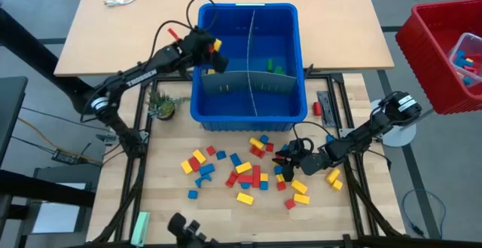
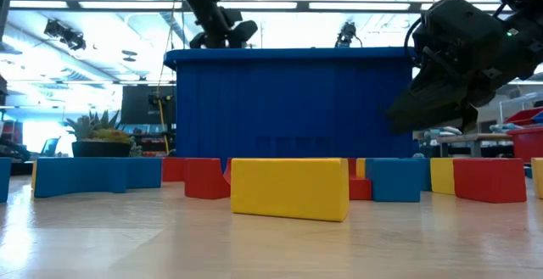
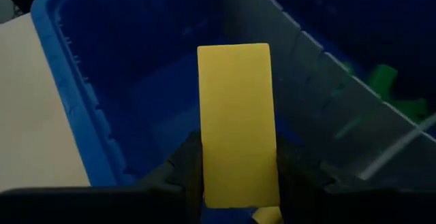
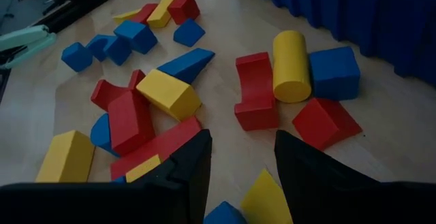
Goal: Sort blocks
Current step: Put the yellow block with the other yellow block into the blue bin
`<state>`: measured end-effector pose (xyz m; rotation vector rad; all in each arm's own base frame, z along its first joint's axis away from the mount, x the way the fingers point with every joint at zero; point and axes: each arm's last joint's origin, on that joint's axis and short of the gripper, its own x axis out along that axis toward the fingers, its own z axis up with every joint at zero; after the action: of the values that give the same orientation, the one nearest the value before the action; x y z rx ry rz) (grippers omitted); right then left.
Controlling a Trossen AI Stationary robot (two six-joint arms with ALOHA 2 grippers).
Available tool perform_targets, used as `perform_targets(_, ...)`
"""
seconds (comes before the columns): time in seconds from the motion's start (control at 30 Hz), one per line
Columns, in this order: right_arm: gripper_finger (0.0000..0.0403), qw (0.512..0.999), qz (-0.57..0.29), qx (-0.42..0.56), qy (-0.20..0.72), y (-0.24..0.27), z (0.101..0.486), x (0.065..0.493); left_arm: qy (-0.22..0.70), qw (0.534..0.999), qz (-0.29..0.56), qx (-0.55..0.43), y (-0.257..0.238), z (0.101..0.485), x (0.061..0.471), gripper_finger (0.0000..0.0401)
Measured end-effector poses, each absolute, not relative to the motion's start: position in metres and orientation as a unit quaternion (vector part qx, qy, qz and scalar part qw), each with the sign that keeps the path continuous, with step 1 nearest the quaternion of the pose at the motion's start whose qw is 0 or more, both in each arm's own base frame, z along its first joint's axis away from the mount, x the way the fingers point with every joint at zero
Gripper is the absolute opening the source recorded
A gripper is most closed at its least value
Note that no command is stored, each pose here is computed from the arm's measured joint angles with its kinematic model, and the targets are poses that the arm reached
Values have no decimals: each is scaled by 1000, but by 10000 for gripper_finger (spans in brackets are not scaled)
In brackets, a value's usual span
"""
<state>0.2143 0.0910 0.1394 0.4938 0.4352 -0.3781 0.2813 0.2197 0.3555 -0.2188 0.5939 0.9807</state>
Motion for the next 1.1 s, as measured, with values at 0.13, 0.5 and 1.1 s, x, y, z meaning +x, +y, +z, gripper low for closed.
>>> perform_targets(0.13,151,929,-185,241,212,91,139,214,278,830,471,-106,227,354,279,173)
perform_targets(0.5,151,929,-188,238,213,91,139,214,284,836,456,-110,222,355,279,237)
perform_targets(1.1,151,927,-180,244,222,91,138,214,362,865,320,-139,58,403,233,238)
